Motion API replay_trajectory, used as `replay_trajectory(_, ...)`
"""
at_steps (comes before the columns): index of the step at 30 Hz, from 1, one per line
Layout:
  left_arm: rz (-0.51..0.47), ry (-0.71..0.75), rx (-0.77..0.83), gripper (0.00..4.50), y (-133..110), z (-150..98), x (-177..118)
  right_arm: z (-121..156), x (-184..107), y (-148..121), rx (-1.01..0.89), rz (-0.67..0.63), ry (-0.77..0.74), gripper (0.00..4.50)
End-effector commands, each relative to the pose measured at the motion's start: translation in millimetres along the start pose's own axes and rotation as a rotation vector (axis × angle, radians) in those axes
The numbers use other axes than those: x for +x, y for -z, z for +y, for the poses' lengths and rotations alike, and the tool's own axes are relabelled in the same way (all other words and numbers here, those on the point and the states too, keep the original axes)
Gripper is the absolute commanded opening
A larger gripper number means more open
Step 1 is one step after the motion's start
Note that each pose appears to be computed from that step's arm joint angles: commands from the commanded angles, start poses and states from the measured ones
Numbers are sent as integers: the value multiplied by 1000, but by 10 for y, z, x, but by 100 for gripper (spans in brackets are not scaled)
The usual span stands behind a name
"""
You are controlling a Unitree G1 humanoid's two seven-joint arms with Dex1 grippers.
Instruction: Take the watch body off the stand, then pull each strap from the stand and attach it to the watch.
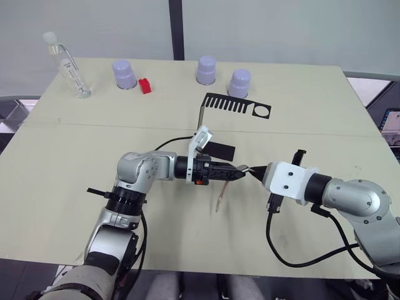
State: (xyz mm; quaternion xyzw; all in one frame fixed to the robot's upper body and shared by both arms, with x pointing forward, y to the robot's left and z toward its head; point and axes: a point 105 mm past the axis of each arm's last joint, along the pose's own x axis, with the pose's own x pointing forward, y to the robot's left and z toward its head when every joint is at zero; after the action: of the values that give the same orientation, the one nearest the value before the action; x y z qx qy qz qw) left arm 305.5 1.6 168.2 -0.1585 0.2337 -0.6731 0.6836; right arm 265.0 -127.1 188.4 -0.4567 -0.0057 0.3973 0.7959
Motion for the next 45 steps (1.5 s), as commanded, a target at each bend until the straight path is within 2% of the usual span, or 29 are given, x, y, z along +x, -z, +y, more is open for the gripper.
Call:
replay_trajectory(1, 16, 130, 52, 159, -78, -246, 233, 52, 5, -244, -53, -96, -28, 0)
replay_trajectory(45, 21, 146, 54, 159, -85, -304, 269, 60, -2, -223, -80, -83, -30, 0)
